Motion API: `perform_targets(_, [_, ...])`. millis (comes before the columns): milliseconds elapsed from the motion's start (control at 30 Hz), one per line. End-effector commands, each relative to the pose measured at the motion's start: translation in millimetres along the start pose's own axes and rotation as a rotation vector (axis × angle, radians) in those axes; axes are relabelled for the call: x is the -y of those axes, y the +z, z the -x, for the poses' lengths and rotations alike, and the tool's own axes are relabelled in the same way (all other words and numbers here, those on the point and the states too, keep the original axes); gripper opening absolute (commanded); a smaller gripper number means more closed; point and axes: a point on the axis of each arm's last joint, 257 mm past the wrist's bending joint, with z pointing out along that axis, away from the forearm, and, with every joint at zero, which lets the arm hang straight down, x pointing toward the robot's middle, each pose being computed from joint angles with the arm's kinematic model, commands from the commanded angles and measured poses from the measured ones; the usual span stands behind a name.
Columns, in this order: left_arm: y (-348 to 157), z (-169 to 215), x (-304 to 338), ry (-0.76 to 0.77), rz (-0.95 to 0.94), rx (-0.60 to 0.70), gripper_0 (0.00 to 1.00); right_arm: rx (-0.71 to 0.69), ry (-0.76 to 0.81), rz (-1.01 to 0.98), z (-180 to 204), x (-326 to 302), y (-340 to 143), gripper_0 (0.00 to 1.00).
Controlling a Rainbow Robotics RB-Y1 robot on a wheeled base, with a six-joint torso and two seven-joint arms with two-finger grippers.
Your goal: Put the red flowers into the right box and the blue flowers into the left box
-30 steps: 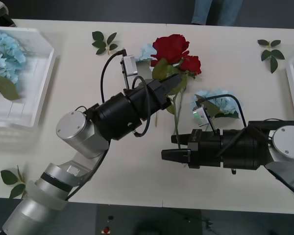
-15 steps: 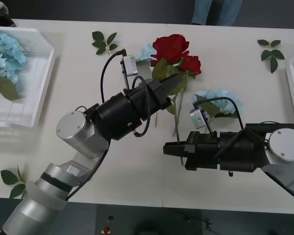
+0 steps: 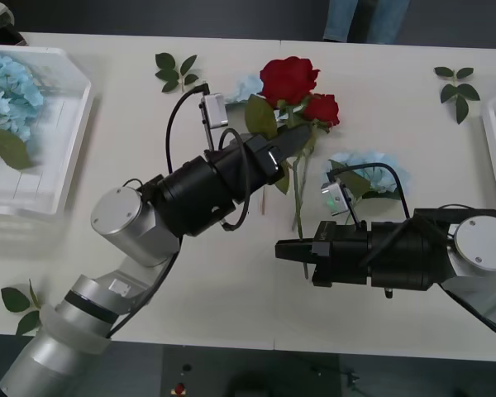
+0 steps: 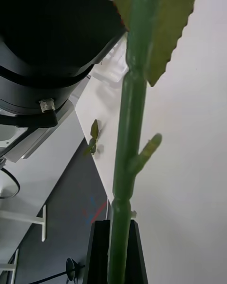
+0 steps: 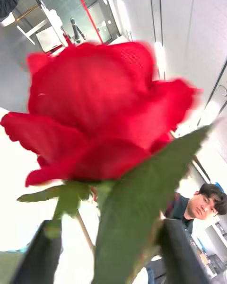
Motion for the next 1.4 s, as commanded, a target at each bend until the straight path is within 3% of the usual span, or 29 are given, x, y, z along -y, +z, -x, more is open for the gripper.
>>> perform_targets(33, [-19.6, 22.0, -7.9, 0.112, 0.001, -0.02, 0.83, 0.025, -0.062, 0.025, 20.7, -9.6, 2.1, 0.0])
perform_targets(400, [-105.6, 54.5, -59.3, 0.2, 0.053, -0.177, 0.83, 0.077, -0.04, -0.109, 58.0, 29.9, -44.0, 0.0])
perform_targets(667, [-143.4, 86.7, -104.2, 0.157, 0.108, -0.339, 0.83, -0.001, 0.019, -0.383, 92.3, 110.0, -155.2, 0.0])
perform_targets(900, [-129.1, 90.3, -147.0, 0.162, 0.323, -0.464, 0.83, -0.051, 0.013, -0.661, 130.0, 178.0, -278.2, 0.0])
perform_targets(1100, [-95.7, 90.0, -174.7, 0.193, 0.483, -0.477, 0.83, -0.132, -0.054, -0.924, 154.5, 214.6, -385.1, 0.0])
perform_targets(1400, [-35.6, 54.1, -198.0, 0.303, 0.663, -0.445, 0.83, -0.261, -0.021, -1.22, 129.0, 238.9, -513.3, 0.0])
